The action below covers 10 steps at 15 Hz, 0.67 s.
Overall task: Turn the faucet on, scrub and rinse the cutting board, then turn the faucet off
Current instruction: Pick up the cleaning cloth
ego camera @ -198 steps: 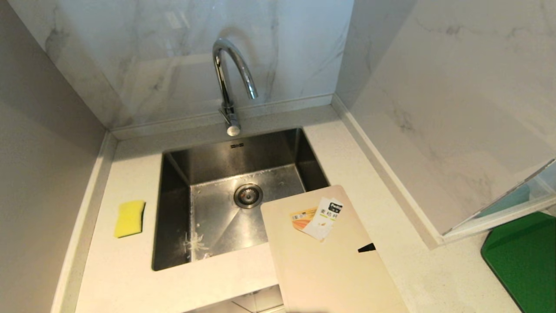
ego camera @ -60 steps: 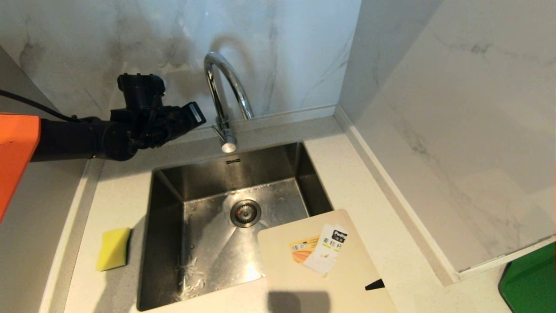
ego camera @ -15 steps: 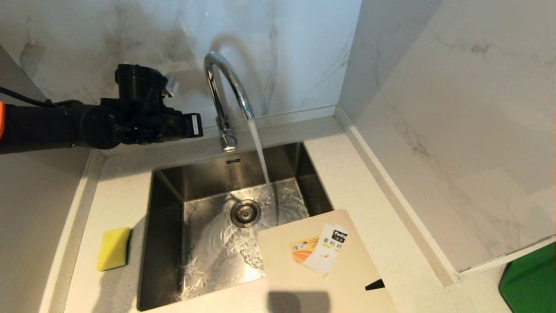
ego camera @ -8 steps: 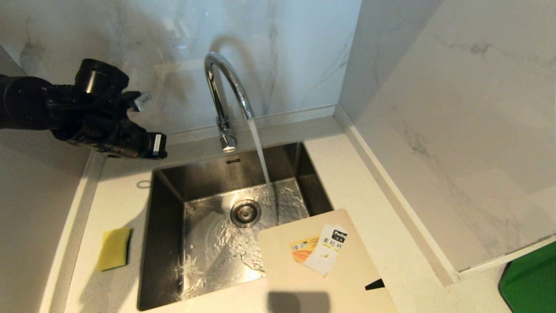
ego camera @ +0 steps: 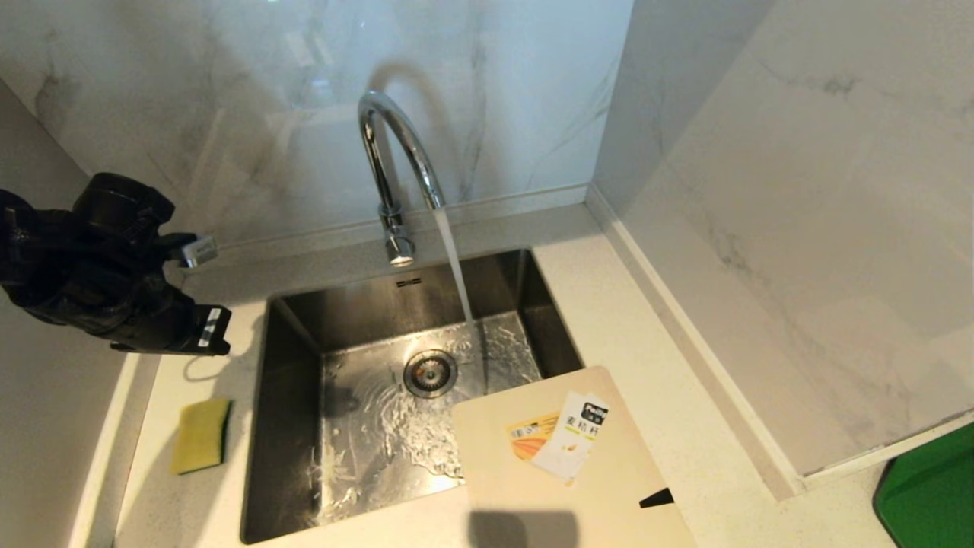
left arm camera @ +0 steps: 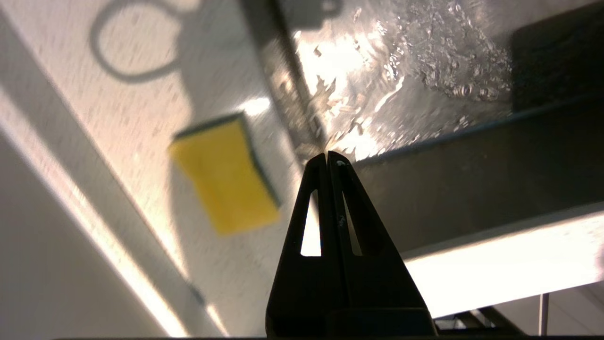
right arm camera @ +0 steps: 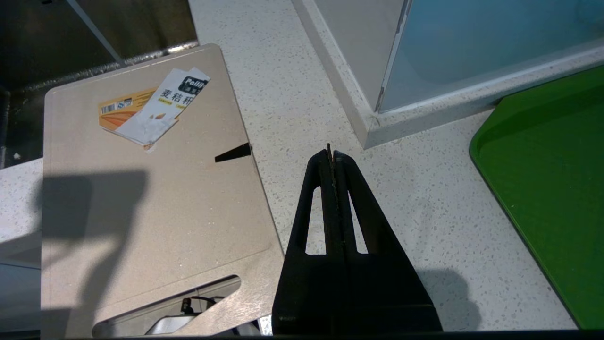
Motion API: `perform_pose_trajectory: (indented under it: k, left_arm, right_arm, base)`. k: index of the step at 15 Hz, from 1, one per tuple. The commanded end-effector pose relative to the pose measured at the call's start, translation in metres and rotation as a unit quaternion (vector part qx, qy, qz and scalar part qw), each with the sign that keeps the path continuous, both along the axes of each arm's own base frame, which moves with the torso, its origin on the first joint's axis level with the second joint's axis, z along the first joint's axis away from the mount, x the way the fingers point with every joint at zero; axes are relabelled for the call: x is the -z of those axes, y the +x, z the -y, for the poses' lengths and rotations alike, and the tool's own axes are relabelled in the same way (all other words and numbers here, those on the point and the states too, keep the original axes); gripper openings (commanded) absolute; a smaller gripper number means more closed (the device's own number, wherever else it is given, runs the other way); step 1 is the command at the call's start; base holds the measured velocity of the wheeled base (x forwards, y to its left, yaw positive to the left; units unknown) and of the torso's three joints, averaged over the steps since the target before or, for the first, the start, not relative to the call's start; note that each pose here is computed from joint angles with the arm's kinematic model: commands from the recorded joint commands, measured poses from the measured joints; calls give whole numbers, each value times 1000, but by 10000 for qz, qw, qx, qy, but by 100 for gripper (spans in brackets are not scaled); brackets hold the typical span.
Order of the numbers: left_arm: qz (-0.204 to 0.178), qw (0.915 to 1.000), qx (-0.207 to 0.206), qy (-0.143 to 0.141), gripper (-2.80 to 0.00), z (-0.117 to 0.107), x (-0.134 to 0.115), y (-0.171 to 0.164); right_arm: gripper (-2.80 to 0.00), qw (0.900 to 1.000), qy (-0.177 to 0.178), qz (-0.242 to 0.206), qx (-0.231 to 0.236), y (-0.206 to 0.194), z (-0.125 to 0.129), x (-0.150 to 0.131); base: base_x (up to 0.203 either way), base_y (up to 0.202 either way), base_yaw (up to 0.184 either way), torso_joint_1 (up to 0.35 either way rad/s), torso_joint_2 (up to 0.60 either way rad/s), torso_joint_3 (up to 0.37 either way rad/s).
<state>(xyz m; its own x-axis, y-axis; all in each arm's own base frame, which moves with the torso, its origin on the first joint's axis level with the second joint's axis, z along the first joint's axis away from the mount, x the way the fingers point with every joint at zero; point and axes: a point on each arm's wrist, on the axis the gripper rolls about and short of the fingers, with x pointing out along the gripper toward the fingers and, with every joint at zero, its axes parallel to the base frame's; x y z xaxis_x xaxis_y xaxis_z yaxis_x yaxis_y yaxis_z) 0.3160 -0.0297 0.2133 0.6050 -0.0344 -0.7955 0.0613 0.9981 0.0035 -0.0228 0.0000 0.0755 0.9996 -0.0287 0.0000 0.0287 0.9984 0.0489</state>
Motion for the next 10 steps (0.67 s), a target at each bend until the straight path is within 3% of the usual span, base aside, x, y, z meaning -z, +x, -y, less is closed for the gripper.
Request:
perform_pose_trajectory:
  k: [1, 2, 3, 10]
  left_arm:
    - [-240, 9996, -153, 42, -280, -12, 10, -10]
    - [-414, 9989, -170, 106, -280, -17, 19, -14]
    - [-563, 9981, -176, 169, 0, -22, 27, -19]
    - [-996, 9923, -727, 79, 0, -51, 47, -38]
  right_arm:
    - [-280, 10000, 1, -6, 2, 0, 0, 0]
    - [-280, 10000, 1, -8, 2, 0, 0, 0]
    - [-280, 10000, 1, -8, 2, 0, 0, 0]
    - [-280, 10000, 1, -8, 2, 0, 0, 0]
  base:
    - [0, 0, 0, 0, 0, 0]
    - [0, 0, 0, 0, 0, 0]
    - [0, 0, 0, 0, 0, 0]
    - [0, 0, 0, 0, 0, 0]
